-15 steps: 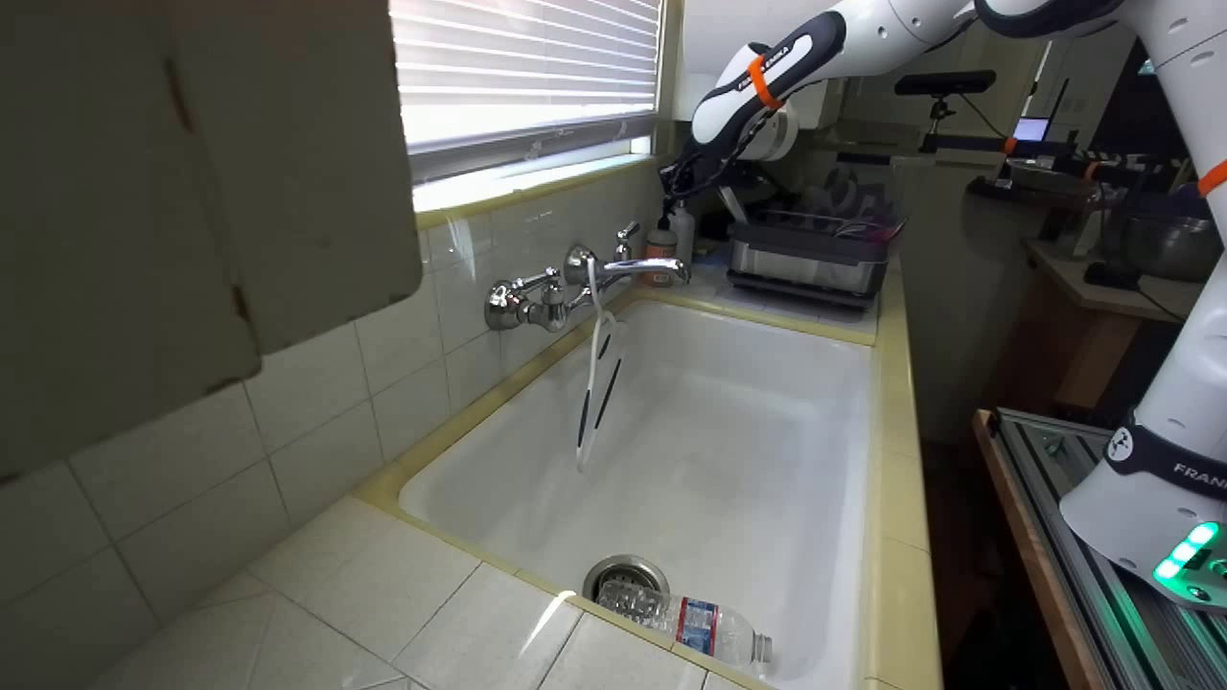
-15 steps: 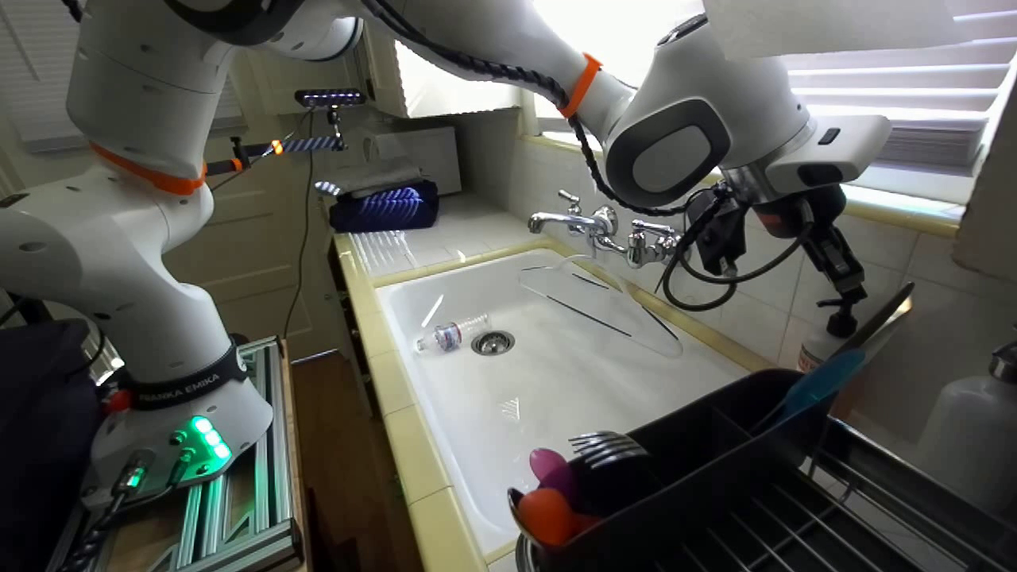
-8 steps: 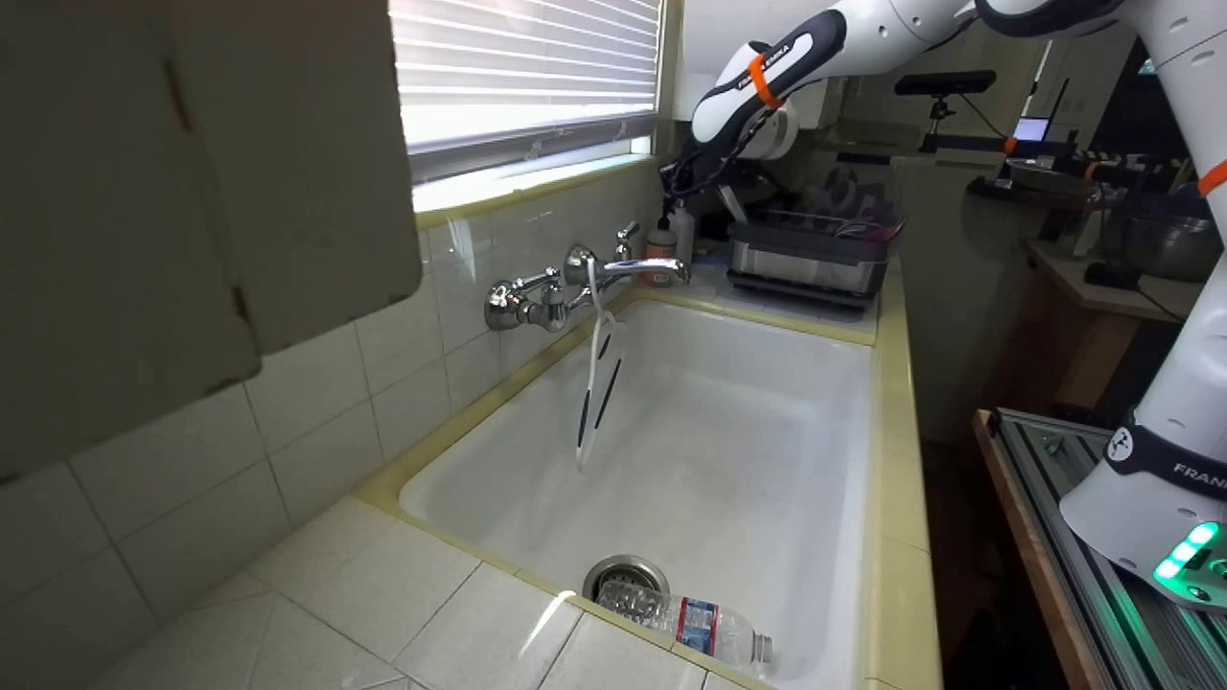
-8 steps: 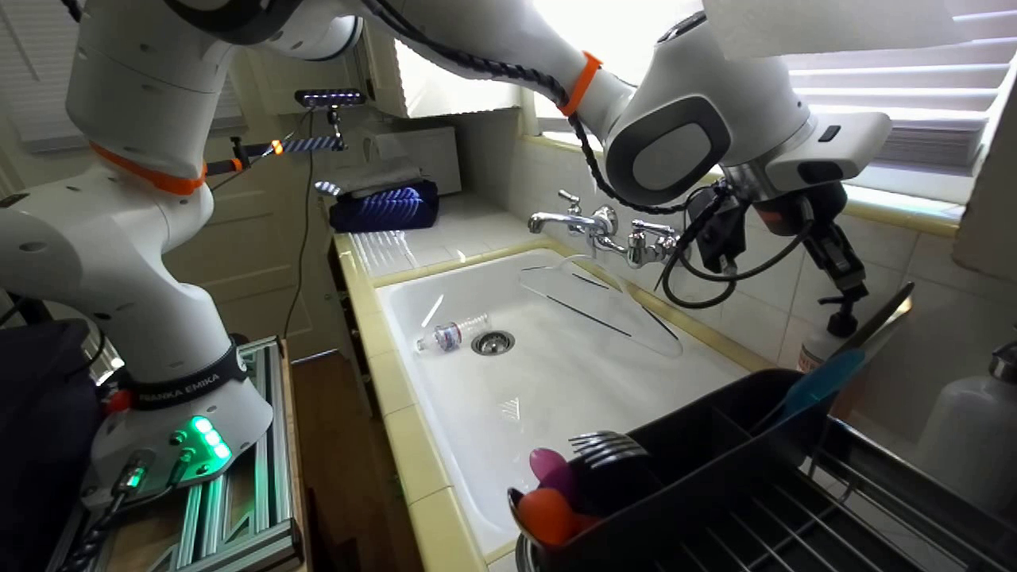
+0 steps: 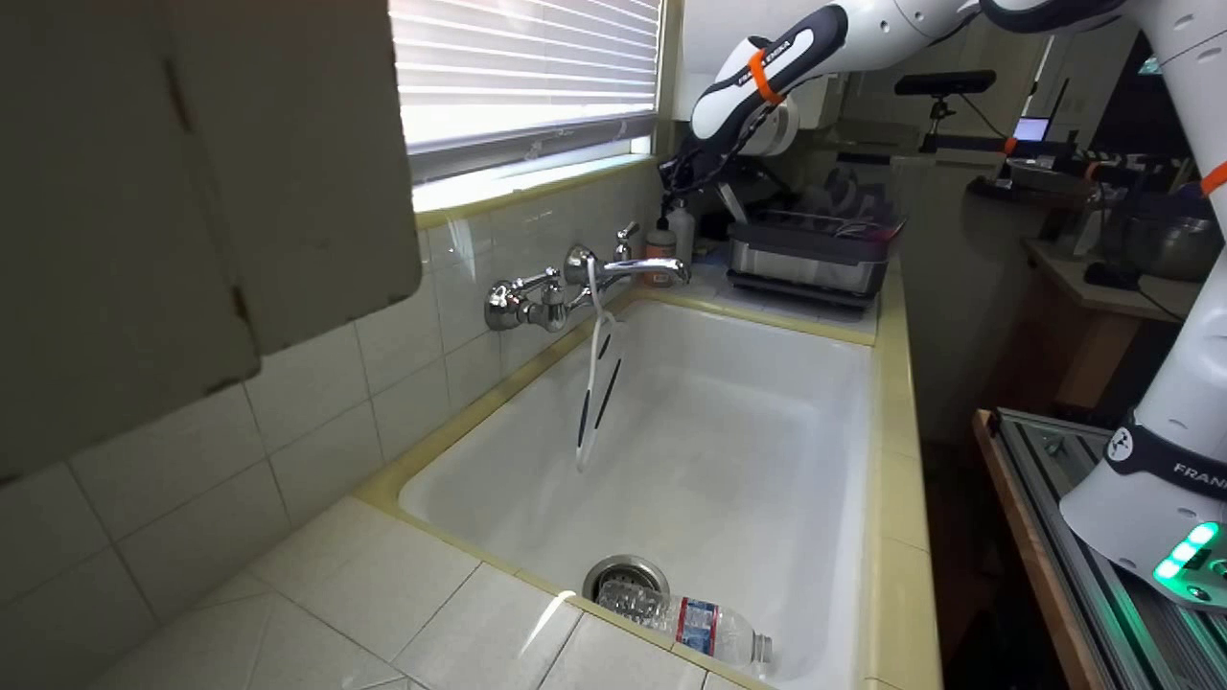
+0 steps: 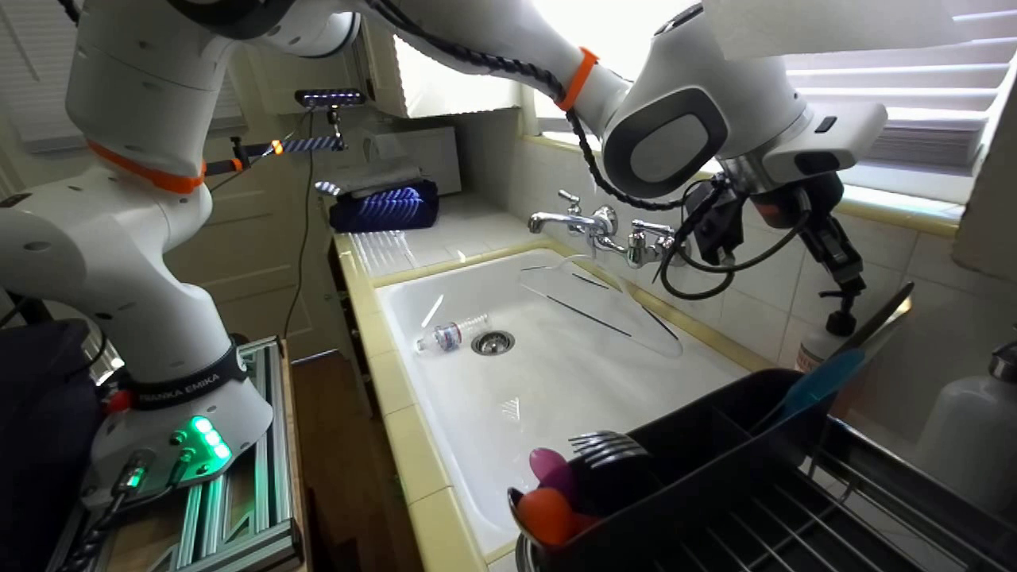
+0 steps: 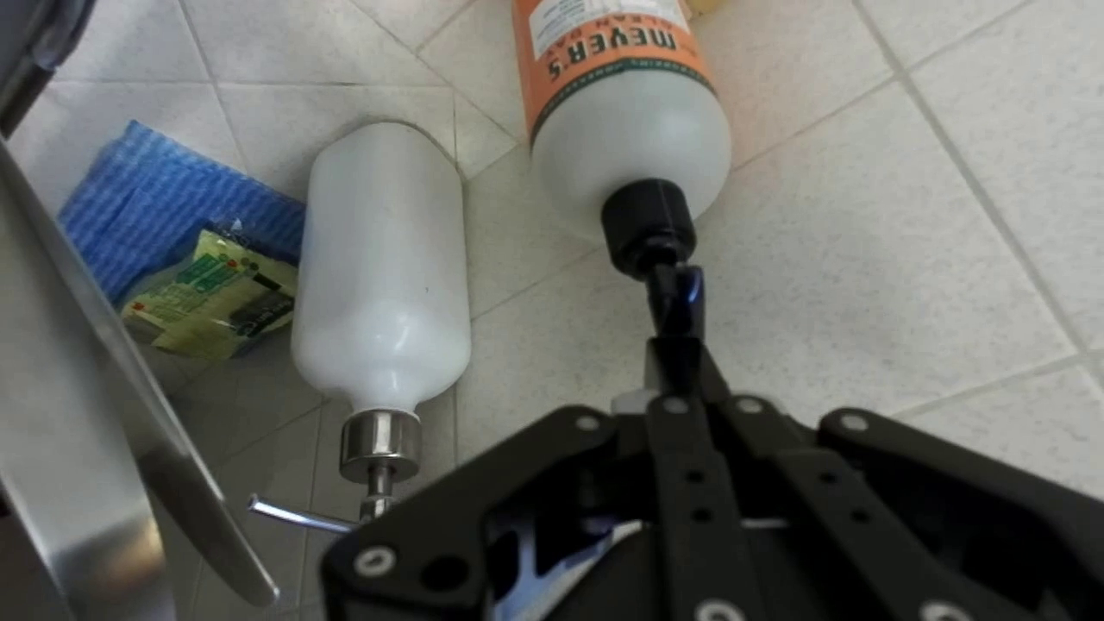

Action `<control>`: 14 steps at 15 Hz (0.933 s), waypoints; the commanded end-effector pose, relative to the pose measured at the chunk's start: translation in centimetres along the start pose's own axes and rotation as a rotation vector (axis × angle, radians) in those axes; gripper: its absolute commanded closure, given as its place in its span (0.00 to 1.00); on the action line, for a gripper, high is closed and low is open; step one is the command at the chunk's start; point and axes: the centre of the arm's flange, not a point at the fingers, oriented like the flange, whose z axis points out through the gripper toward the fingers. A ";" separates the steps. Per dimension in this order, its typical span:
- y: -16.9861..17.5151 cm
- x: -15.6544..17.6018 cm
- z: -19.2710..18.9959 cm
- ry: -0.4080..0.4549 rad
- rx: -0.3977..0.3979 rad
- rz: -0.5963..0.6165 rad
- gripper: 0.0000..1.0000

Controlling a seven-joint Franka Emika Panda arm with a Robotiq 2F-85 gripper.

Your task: Push down on the pump bottle.

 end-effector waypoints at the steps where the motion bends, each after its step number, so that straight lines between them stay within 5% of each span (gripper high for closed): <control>1: -0.2 -0.5 -1.6 -0.017 -0.004 0.003 1.00; 9: 0.2 0.8 -3.4 0.010 -0.033 -0.002 1.00; 14: -0.2 1.4 -5.7 -0.049 -0.060 -0.039 1.00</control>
